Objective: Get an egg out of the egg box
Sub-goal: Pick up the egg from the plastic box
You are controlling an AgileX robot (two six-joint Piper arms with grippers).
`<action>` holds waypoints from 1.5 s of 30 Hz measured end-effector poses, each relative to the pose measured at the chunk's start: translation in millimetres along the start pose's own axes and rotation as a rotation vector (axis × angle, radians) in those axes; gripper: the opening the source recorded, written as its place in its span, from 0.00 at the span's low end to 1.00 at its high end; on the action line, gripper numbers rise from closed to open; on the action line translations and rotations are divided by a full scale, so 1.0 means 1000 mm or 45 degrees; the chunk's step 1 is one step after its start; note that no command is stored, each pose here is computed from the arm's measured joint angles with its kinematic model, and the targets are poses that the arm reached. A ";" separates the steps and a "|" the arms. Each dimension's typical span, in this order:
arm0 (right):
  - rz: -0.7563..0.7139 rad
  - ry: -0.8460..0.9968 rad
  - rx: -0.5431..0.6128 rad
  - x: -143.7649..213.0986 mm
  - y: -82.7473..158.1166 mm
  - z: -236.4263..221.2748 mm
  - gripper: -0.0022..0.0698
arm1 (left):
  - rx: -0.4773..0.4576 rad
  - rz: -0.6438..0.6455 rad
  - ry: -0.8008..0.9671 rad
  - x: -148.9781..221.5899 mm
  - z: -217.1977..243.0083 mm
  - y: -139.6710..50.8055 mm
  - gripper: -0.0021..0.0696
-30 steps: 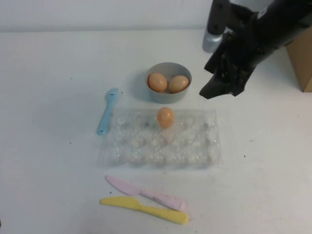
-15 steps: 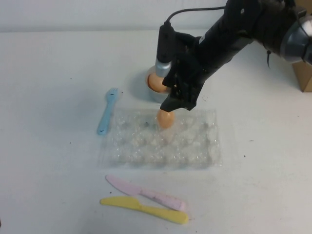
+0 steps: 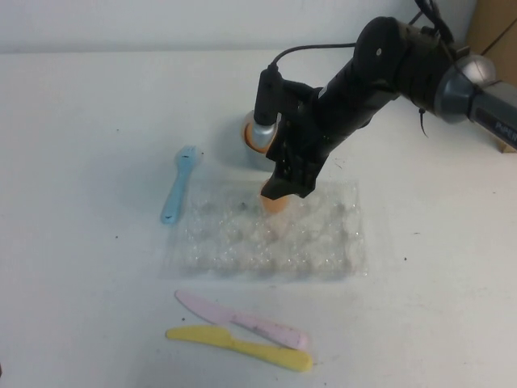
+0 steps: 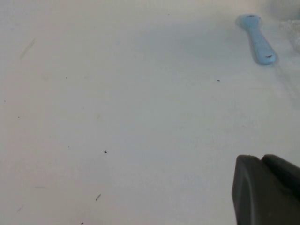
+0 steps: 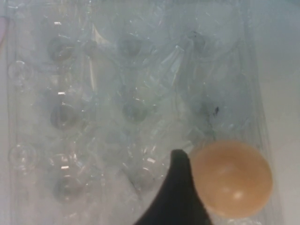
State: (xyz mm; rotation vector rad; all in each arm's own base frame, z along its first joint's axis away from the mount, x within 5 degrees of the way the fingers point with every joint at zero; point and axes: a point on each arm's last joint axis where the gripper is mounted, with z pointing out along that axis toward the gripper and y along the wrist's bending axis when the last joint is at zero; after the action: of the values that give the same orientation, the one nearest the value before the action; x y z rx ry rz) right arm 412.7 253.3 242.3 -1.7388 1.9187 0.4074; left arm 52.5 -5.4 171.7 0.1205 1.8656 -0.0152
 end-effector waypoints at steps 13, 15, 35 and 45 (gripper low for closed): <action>0.045 -0.009 -0.015 0.010 -0.005 0.025 0.72 | 0.000 0.000 0.000 0.000 0.000 0.000 0.02; 0.050 -0.008 -0.018 0.011 -0.005 0.028 0.72 | 0.000 0.000 0.000 0.000 0.000 0.000 0.02; 0.060 -0.002 -0.026 0.015 -0.007 0.038 0.52 | 0.000 0.000 0.000 0.000 0.000 0.000 0.02; 0.008 -0.031 -0.046 -0.003 -0.010 0.016 0.52 | 0.000 0.000 0.000 0.000 0.000 0.000 0.02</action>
State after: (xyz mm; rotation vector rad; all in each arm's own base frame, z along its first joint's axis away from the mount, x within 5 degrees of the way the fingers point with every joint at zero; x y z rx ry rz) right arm 425.8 263.0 232.4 -1.7429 1.9113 0.4664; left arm 52.5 -5.4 171.7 0.1205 1.8656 -0.0152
